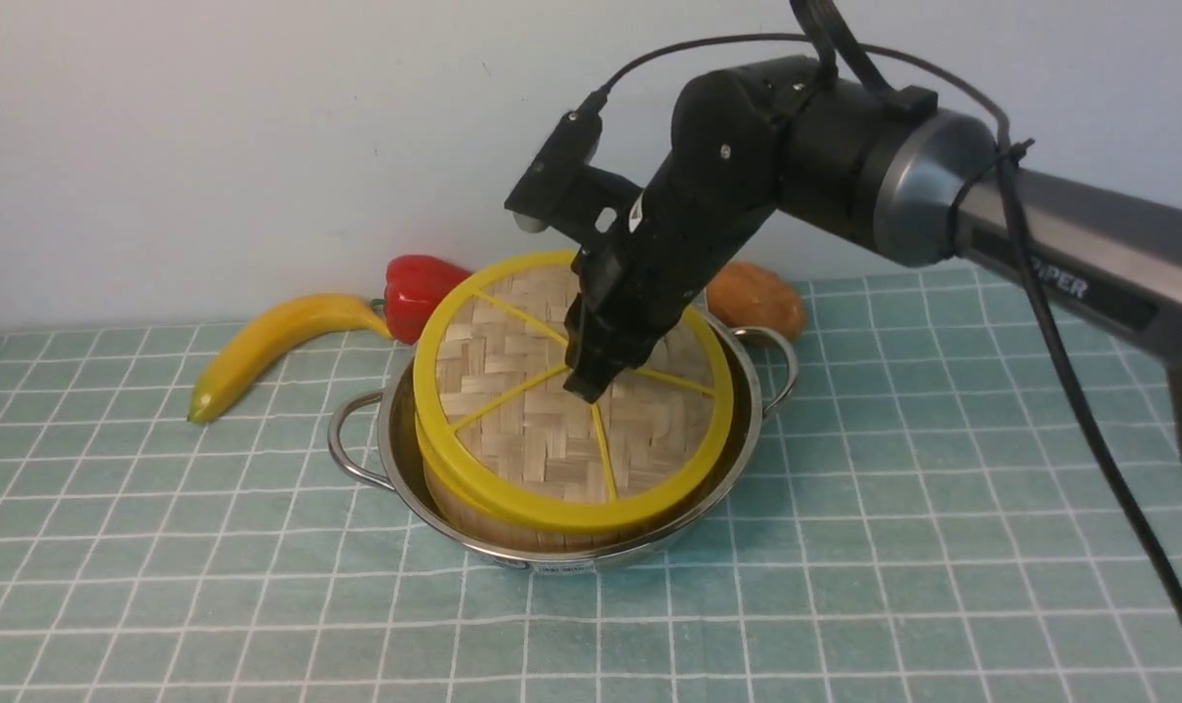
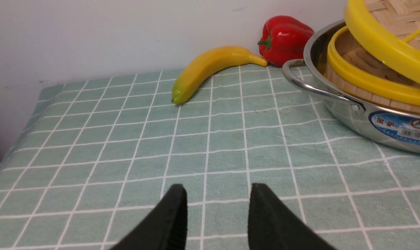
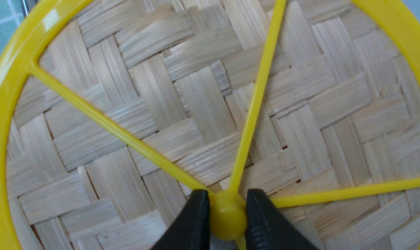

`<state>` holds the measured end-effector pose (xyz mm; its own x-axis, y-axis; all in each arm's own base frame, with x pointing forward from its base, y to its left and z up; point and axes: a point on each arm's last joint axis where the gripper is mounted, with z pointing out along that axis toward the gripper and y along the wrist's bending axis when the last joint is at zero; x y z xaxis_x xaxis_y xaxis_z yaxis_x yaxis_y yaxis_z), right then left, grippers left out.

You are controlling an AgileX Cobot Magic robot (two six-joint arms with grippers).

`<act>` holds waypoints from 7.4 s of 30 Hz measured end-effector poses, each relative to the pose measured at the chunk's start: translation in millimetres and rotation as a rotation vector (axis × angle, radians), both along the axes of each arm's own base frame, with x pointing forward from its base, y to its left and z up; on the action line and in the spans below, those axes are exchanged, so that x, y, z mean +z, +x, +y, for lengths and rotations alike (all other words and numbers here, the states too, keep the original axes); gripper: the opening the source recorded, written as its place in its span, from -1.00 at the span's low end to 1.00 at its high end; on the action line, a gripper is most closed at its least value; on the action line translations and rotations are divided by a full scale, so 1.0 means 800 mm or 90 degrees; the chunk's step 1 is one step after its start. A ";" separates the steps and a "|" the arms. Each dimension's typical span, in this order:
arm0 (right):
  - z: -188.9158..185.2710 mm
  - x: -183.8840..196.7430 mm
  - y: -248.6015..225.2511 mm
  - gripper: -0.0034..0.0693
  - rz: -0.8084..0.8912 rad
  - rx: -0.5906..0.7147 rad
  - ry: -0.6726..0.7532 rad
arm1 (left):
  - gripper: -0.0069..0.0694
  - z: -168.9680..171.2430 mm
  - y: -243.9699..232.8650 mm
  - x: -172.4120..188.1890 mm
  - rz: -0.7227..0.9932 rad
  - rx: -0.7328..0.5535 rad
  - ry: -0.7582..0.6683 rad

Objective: Place the steamer in the pot on the blue tablecloth, and put the lid on the steamer.
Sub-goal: 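Place the bamboo steamer lid onto the steamer basket in the pot with the right gripper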

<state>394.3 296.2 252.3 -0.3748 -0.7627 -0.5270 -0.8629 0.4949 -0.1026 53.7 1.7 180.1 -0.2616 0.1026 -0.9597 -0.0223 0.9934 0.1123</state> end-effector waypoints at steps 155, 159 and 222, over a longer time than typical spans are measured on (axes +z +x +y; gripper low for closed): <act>0.012 0.008 0.018 -0.51 0.028 -0.042 0.006 | -0.18 0.000 0.000 0.000 0.000 0.000 0.000; 0.014 0.000 0.020 -0.51 0.029 -0.039 0.004 | -0.18 0.000 0.000 0.000 0.000 0.000 0.000; 0.021 0.004 0.031 0.05 -0.056 0.003 0.033 | -0.18 0.000 0.000 0.000 0.000 0.000 0.000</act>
<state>419.2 313.4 255.7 -0.3220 -0.7347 -0.5971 -0.8535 0.4982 -0.1527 53.7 1.7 180.1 -0.2616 0.1026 -0.9597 -0.0223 0.9934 0.1123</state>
